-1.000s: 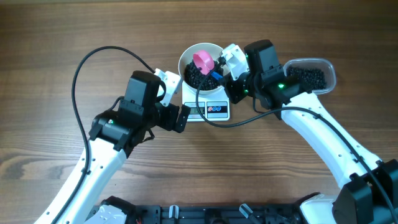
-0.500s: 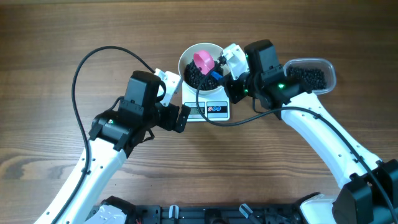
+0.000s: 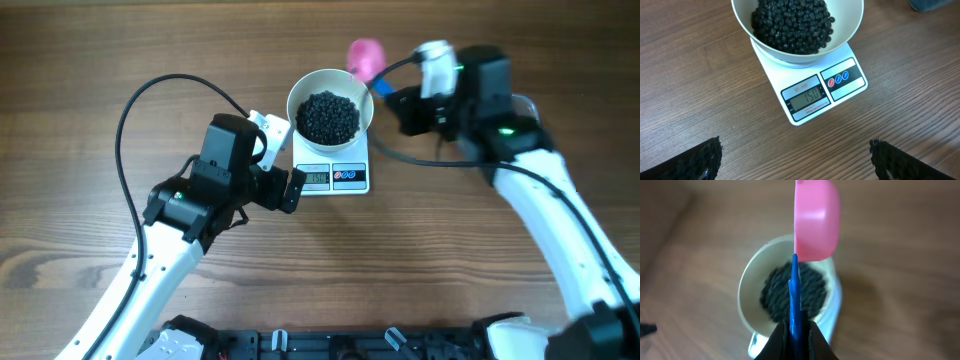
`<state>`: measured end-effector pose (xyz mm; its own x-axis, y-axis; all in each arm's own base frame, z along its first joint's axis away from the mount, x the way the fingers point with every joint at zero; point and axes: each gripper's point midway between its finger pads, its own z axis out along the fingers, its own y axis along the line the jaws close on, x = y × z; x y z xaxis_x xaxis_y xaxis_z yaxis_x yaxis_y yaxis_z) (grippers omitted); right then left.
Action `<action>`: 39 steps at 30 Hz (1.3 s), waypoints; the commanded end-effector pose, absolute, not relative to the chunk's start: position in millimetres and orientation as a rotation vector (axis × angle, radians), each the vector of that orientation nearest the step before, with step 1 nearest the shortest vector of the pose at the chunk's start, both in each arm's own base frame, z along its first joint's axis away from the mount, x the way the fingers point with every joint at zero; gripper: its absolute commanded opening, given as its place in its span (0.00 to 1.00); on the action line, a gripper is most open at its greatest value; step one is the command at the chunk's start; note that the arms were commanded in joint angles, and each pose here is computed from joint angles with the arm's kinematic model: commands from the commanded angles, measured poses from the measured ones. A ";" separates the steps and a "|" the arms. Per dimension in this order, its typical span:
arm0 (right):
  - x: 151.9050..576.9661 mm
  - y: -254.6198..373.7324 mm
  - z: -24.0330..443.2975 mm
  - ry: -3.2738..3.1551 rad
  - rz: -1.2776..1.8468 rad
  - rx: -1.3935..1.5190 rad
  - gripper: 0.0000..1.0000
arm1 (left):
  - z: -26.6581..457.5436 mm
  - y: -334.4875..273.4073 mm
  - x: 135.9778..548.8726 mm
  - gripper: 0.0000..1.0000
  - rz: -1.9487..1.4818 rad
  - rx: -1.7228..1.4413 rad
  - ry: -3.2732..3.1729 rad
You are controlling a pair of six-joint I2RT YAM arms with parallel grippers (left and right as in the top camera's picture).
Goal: Scoop item into bowl and weigh 150g on scale
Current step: 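Lift the pink scoop out and carry it right to the bean tub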
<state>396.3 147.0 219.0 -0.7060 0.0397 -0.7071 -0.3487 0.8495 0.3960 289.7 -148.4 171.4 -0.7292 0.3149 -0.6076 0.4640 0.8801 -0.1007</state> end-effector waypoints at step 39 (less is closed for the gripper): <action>336.2 -65.1 130.3 2.682 0.343 0.264 0.04 | 171.1 -147.0 290.6 1.00 -0.326 0.548 2.447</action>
<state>336.4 -69.2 135.1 -0.8895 0.2202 -0.4003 0.1267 0.9607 0.2469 289.7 -148.4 171.5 -0.7290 0.3149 -0.6079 0.4641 0.8801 -0.1007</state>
